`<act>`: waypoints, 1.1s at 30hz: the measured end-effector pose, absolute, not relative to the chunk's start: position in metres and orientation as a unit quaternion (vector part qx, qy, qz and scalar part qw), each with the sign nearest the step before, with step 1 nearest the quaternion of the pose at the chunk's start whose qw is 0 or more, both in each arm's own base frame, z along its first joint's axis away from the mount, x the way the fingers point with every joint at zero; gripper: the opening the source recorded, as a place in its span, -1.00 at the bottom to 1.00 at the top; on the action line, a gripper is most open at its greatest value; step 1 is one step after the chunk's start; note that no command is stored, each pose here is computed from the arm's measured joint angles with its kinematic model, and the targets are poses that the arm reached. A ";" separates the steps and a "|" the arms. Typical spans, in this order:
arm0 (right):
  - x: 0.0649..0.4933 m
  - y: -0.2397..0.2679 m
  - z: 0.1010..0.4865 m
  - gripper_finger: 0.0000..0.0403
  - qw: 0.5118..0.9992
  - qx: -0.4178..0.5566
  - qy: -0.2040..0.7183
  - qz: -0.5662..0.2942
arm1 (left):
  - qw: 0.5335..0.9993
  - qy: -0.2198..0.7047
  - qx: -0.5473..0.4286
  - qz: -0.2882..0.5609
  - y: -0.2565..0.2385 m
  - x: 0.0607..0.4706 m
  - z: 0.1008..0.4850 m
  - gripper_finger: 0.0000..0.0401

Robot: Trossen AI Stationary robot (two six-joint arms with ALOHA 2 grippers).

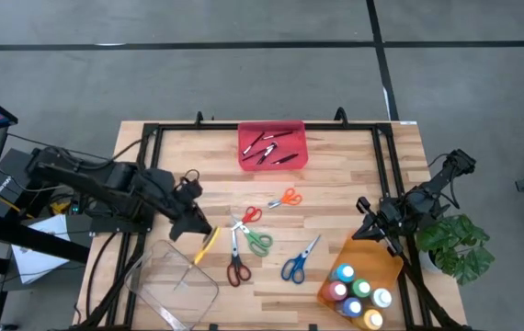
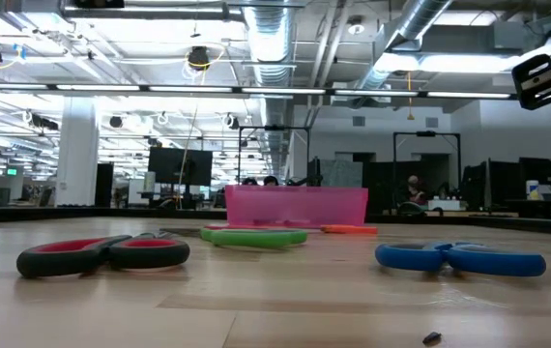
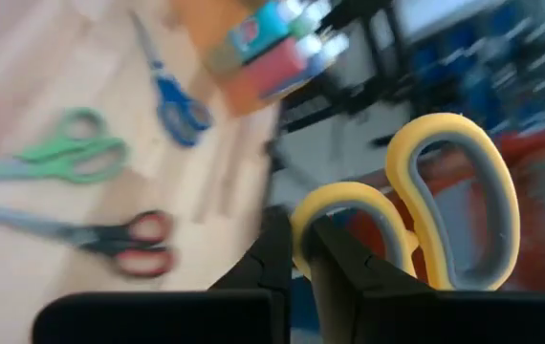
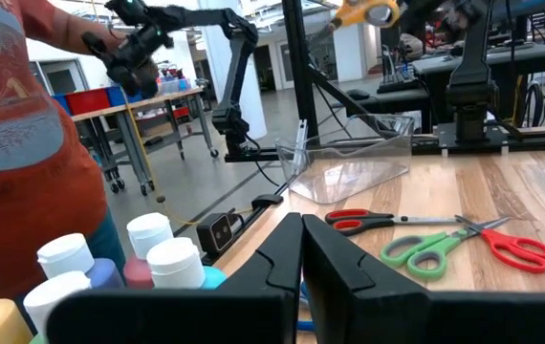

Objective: Pick & Place Paint Supplies
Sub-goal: Put the yellow scissors into the transparent bin

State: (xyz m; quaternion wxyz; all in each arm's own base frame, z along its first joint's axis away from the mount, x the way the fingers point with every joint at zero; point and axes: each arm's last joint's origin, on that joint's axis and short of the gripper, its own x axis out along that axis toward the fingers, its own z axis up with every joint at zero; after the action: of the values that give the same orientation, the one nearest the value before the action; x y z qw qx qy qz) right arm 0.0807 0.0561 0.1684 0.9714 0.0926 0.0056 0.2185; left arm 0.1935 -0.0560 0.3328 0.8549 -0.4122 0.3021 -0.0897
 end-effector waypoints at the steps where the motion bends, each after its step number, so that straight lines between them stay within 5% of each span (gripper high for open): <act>1: 0.081 0.056 0.168 -0.96 0.971 0.093 0.006 0.219 | 0.866 0.308 -0.384 -0.086 -0.058 0.194 0.339 -0.94; 8: 0.081 0.056 0.168 -0.96 0.971 0.092 0.006 0.218 | 0.915 0.359 -0.157 -0.094 -0.068 0.191 0.373 -0.94; 14: 0.081 0.056 0.168 -0.96 0.971 0.093 0.006 0.218 | 0.892 0.416 0.050 -0.172 -0.089 0.195 0.353 -0.89; 33: 0.081 0.056 0.168 -0.96 0.971 0.093 0.006 0.218 | 0.818 0.502 0.128 -0.249 -0.160 0.207 0.276 -0.91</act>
State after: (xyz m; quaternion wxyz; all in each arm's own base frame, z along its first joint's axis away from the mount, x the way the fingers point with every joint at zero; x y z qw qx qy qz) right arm 0.0807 0.0561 0.1684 0.9714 0.0926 0.0057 0.2185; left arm 0.2071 -0.1596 0.2764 0.8185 0.1284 0.5017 -0.2488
